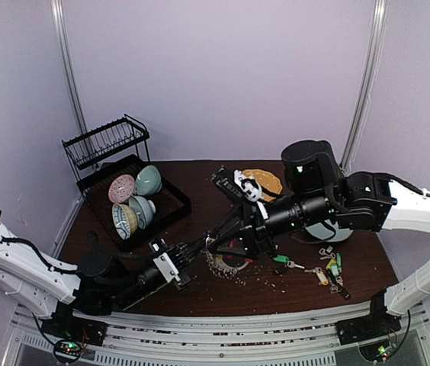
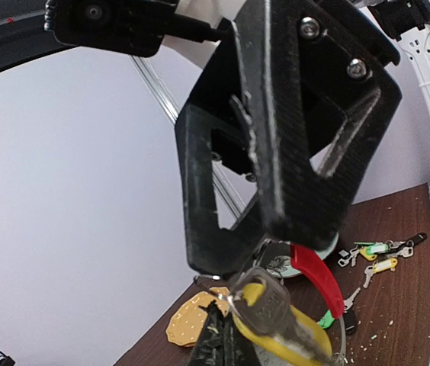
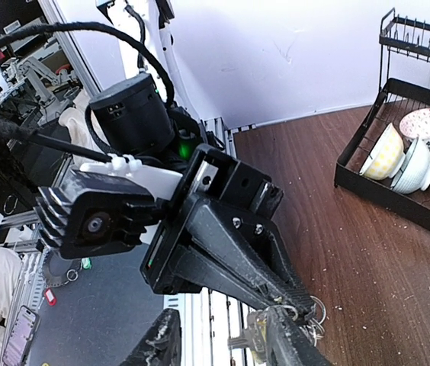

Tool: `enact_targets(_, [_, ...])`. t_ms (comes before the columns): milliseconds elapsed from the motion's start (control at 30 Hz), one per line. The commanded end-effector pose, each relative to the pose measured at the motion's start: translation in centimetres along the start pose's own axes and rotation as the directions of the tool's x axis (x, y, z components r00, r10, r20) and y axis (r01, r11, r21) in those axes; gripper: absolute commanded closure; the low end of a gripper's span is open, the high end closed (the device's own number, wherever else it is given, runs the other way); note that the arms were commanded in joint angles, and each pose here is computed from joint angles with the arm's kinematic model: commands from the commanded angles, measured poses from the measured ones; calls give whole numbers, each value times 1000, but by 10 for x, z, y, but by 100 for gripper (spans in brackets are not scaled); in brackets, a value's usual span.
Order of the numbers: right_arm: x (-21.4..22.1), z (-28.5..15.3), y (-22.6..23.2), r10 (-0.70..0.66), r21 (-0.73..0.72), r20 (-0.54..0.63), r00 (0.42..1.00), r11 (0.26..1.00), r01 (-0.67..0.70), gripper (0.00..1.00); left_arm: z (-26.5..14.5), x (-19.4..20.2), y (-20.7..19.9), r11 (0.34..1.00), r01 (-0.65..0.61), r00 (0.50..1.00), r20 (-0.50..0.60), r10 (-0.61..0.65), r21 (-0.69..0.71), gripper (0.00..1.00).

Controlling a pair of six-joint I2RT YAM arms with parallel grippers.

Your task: Put the keys on the keyring

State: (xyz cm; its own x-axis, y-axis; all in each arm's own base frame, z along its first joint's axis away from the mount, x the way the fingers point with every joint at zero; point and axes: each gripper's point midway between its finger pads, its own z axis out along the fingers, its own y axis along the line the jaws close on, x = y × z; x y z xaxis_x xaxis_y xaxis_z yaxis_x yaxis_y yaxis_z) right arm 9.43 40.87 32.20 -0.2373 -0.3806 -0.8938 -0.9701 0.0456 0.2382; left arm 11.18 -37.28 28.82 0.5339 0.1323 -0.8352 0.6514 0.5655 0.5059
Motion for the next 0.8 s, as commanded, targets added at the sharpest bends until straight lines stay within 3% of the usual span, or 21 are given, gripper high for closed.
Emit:
enact_targets(0, [-30,-15,4,-46,19,78,996,999,45,59,1,-13,6,998,63,995,74,-61,-23,100])
enact_targets(133, [-33,-18,6,-58,17,73,996,998,57,57,-1,-16,11,995,94,990,106,-89,-39,100])
enact_targets(300, [-56,-46,7,-99,28,154,983,995,95,62,-4,-26,12,992,128,979,164,-124,-14,100])
enact_targets(433, [-24,-47,-28,-162,199,23,986,968,155,70,-6,-37,12,985,170,962,209,-174,34,100])
enact_targets(533, [-4,-39,-16,-252,125,-67,965,958,259,73,-4,-42,12,976,212,952,213,-219,55,100])
enact_targets(767, [1,-48,-2,-448,105,-65,892,885,453,77,-3,-48,13,954,286,928,223,-299,89,100])
